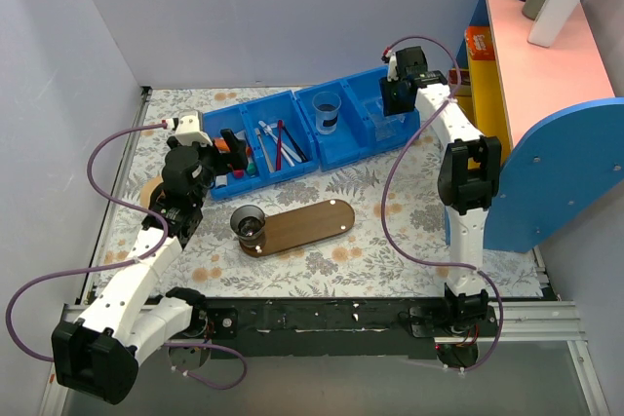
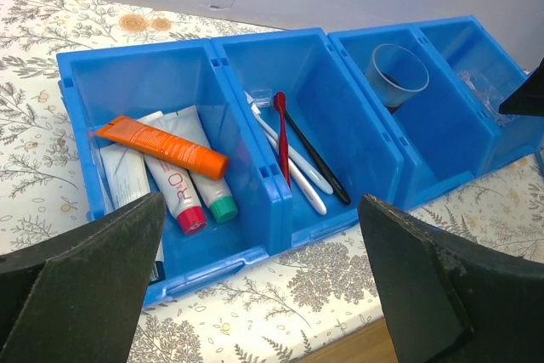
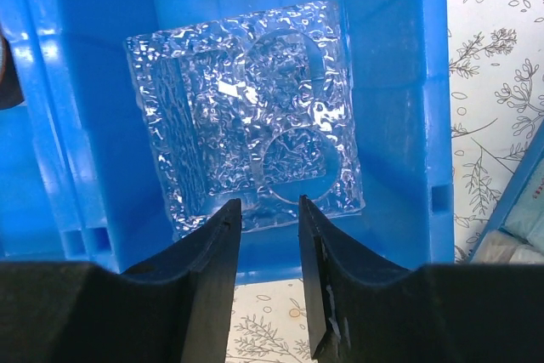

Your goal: Prepare toiletry sets of a toothbrush and toothpaste on the tray

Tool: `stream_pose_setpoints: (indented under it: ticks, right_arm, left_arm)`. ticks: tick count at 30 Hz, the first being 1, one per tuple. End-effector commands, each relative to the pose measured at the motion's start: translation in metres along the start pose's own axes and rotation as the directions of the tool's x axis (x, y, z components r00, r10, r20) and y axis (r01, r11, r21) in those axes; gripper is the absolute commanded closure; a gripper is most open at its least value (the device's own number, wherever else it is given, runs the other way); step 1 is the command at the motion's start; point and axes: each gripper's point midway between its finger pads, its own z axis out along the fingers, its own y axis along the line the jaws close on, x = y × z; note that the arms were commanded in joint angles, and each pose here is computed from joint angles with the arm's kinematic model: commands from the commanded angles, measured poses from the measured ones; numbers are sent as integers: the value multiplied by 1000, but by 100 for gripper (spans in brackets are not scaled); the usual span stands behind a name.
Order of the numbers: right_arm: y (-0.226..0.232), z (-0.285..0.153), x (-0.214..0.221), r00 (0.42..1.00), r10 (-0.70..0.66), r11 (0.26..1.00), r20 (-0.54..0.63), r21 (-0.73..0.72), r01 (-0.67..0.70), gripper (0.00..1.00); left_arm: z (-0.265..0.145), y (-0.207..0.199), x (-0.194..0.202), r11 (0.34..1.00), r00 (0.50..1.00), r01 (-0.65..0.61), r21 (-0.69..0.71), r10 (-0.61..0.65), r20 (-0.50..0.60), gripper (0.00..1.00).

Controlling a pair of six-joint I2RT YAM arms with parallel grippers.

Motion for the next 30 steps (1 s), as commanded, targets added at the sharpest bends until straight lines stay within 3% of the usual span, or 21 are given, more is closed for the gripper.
stream_pose_setpoints:
  ticks: [1,30]
  right_arm:
    - [-5,1,-22,997,-4,1000,71,-8,4,60]
    - [2,35,-1,999,21,998,32,-56,-19,64]
  left_arm:
    - [-1,8,3,1000,1000,-14,-28,13,-7,2]
    - [4,7,10,1000,999,-15,-24,15,-36,2]
